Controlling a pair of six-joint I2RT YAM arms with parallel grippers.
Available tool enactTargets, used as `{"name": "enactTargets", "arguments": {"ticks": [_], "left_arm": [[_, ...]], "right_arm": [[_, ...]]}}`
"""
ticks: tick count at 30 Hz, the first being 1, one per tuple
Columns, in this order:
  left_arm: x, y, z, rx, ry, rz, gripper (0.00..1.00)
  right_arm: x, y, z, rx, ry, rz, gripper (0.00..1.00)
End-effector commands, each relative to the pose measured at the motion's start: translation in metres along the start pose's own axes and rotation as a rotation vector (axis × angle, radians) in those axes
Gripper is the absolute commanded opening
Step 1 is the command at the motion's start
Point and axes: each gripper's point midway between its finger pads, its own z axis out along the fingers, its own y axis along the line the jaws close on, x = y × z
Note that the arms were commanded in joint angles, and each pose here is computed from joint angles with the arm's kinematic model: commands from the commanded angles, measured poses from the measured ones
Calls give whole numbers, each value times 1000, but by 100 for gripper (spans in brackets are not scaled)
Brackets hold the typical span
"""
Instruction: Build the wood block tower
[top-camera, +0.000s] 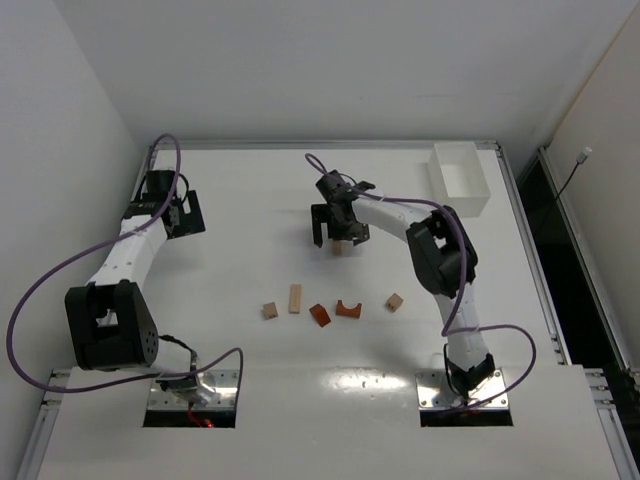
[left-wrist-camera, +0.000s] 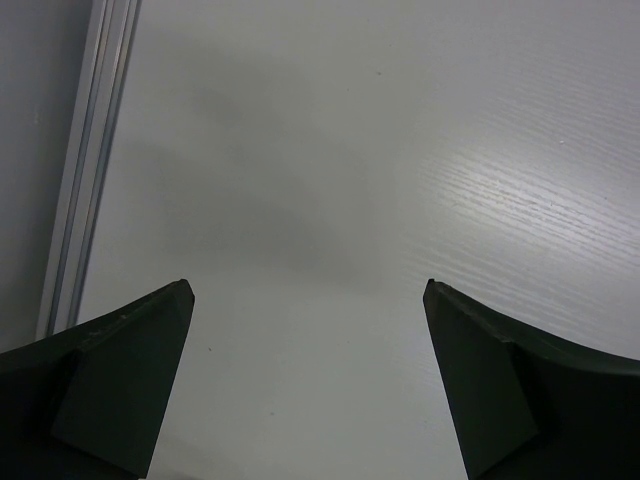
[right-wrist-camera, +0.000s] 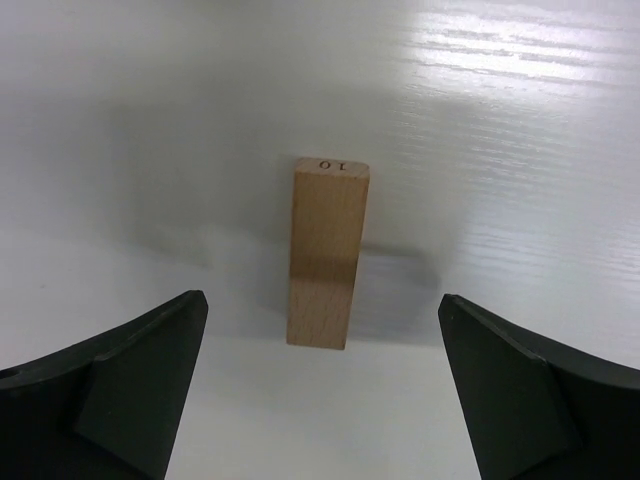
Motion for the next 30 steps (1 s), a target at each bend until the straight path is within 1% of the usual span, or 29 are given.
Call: {"name": "enactTargets", "arguments": {"ticks": [1,2,3,5,6,7,9,10,11,12,13,14,15,16,17,19,20,21,23,25,27,28,29,30], "left_arm": [[-21,-1,-5,25,-56,-38,100],[-20,-4,-6,37,-54,-37,100],[-18,-7,-7,59,-53,-37,100],[-17,-10,-12,86,-51,-27,100],[-9,-18,-16,125,-36,-16,100],[-3,-23,-19,146,-22,-15,100],[8,-35,-29,195,-17,9,100],[17,-51,-38,244,-7,47,100],[25,-60,-45,281,3,56,100],[30,-68,-55,320,-7,57,100],[40,-86,-65,391,6,86,100],[48,-94,-73,419,22,81,94],[58,-106,-85,468,37,103,92],[65,-112,-89,479,52,80,88],[72,-115,-92,487,72,101,87],[80,-127,-100,514,105,64,87],[88,-134,-102,522,135,69,87],[92,-140,-105,539,161,46,84],[104,-150,-102,539,208,61,79],[122,-155,-94,542,268,85,79],[135,-169,-92,562,301,129,79],[139,-177,-94,575,306,145,77],[146,-194,-105,617,302,203,75],[146,-205,-106,617,288,235,74]], "right_arm": [[-48,22,-65,-126,-204,-36,99],[-46,18,-72,-130,-221,-66,99],[-56,20,-101,-160,-282,-59,99],[-62,15,-130,-174,-350,-73,99],[-57,9,-138,-170,-366,-121,99],[-65,0,-171,-156,-450,-124,99],[-62,-18,-189,-123,-502,-195,99],[-65,-28,-200,-83,-544,-201,99],[-60,-44,-211,-62,-568,-205,99],[-61,-63,-214,-16,-576,-238,99],[-59,-80,-215,34,-582,-235,99],[-49,-96,-216,62,-578,-232,99],[-37,-118,-205,105,-536,-230,99],[-31,-132,-204,134,-519,-213,99],[-27,-142,-202,151,-511,-208,99],[-17,-165,-206,180,-515,-164,99],[-5,-173,-198,195,-487,-168,99],[-2,-183,-199,207,-495,-135,99],[13,-192,-199,201,-484,-120,99],[25,-200,-197,199,-465,-92,99],[34,-203,-198,195,-462,-87,99],[35,-207,-201,201,-461,-78,99],[39,-208,-202,201,-466,-77,99],[44,-212,-198,209,-444,-71,99]]}}
